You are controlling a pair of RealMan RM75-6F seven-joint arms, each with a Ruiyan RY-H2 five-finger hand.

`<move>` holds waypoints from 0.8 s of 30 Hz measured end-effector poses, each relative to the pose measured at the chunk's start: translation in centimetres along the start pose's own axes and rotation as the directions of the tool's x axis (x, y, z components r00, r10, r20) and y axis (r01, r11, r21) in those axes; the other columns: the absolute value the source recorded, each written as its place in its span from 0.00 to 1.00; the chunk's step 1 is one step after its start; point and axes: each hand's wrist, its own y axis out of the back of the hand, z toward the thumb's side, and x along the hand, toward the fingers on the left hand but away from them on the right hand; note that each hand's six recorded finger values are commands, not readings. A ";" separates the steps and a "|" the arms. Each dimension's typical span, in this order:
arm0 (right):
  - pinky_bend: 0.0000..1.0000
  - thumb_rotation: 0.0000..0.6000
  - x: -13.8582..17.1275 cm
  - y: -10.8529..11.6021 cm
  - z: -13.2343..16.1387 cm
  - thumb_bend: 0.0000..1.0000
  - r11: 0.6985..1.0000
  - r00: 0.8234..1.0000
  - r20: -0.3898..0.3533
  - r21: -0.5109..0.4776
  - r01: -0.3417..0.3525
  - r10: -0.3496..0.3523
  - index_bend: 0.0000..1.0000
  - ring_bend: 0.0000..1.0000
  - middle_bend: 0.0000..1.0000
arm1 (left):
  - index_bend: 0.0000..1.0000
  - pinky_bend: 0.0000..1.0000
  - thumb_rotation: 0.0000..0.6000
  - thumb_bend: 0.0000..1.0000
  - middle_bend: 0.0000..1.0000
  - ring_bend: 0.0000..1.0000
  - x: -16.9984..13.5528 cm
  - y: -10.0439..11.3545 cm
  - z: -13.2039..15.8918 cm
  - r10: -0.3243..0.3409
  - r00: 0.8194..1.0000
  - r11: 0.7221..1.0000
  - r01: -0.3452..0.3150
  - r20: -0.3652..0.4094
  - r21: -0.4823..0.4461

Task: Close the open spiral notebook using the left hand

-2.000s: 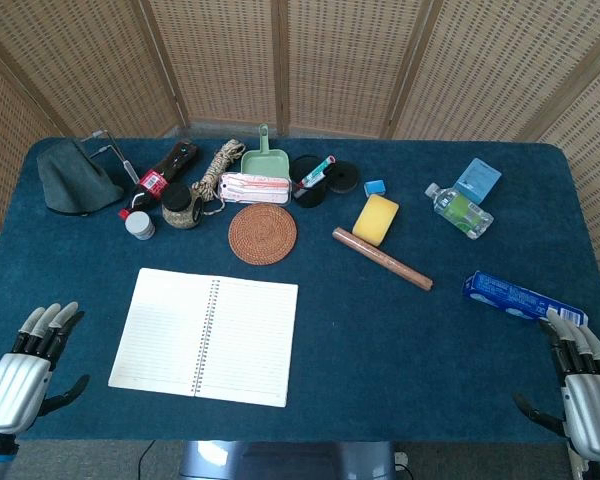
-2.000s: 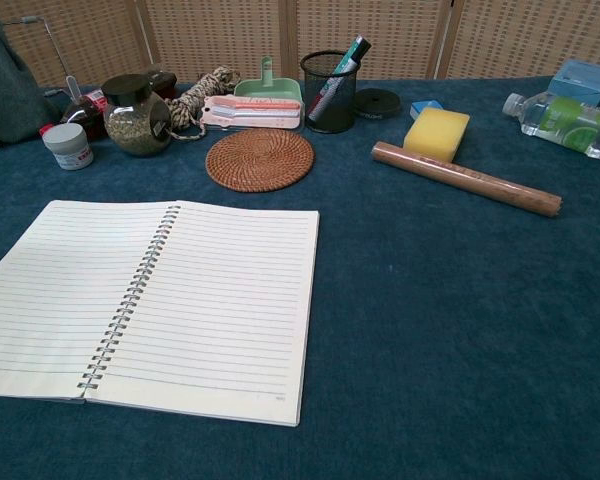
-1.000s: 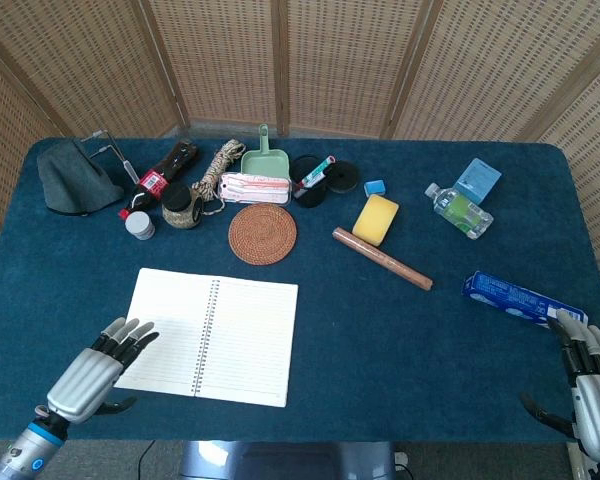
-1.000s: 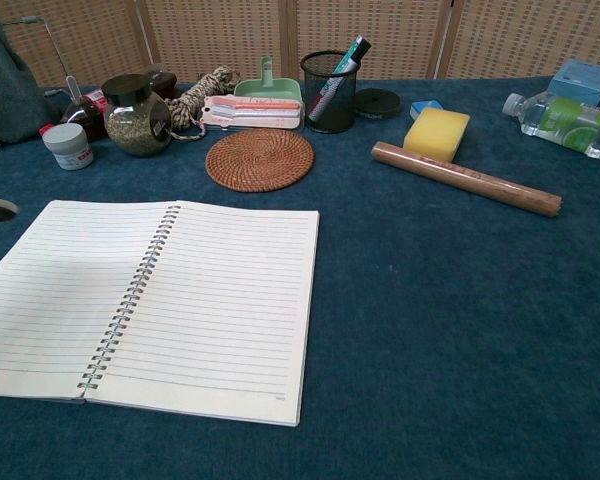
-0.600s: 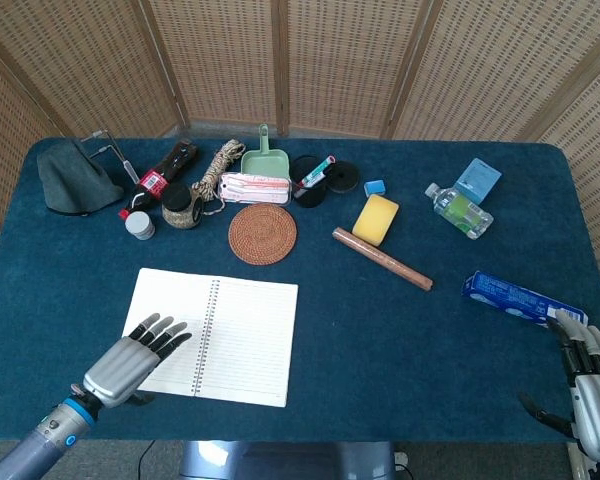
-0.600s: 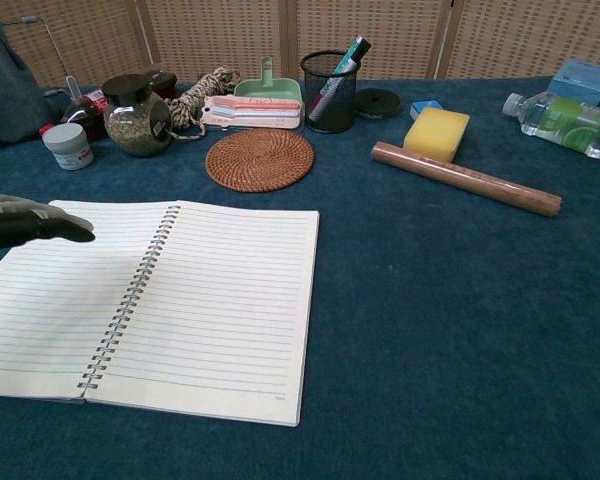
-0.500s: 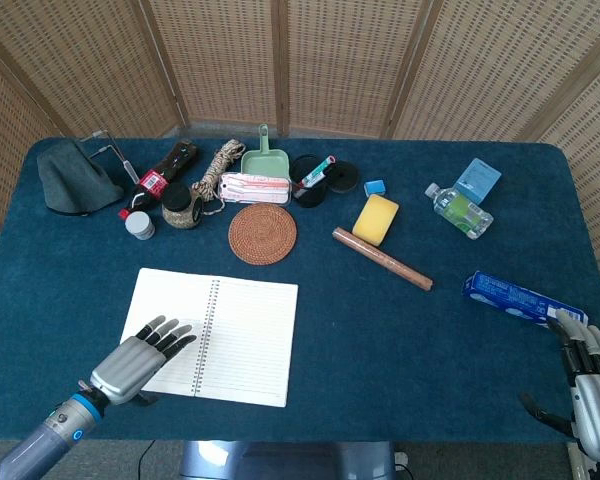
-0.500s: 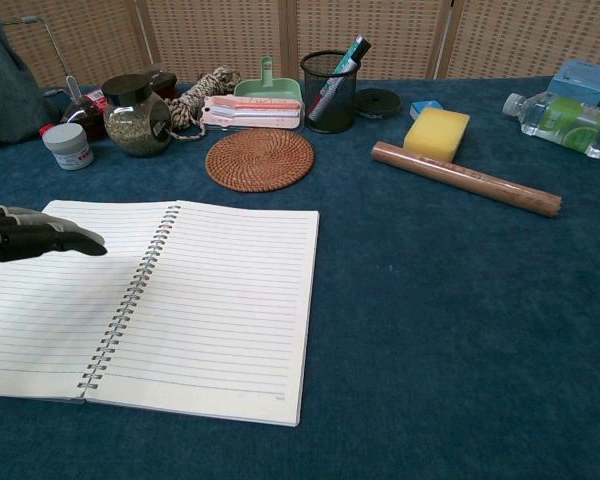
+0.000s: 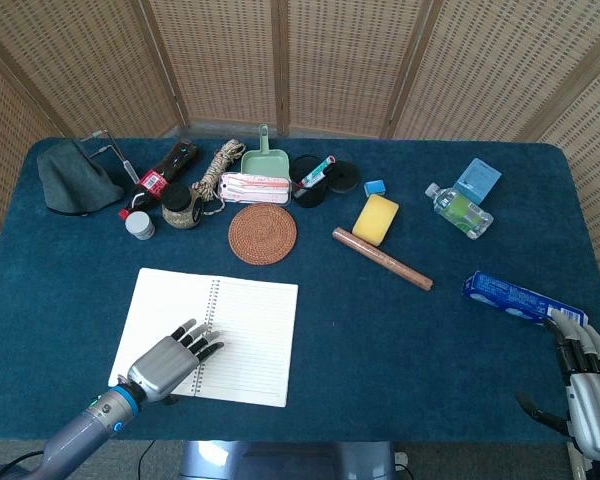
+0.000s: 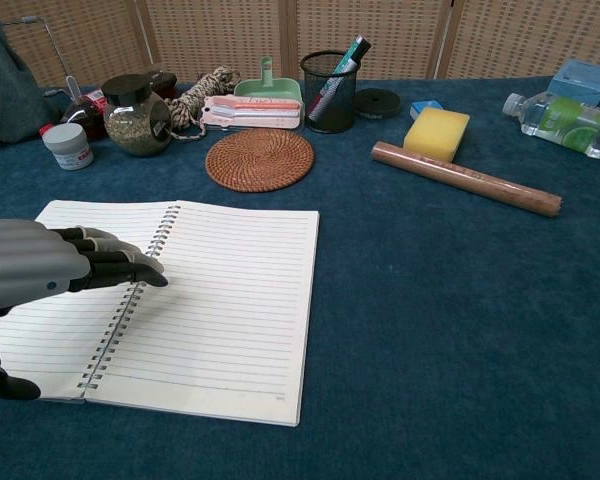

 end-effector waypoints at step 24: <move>0.00 1.00 0.1 -0.1 0.2 0.20 1.000 1.000 -0.006 -0.001 -0.007 0.007 0.00 0.00 0.00 | 0.07 0.00 1.00 0.04 0.08 0.00 -3.6 -3.5 0.2 -0.145 0.988 0.987 0.148 -0.046 0.064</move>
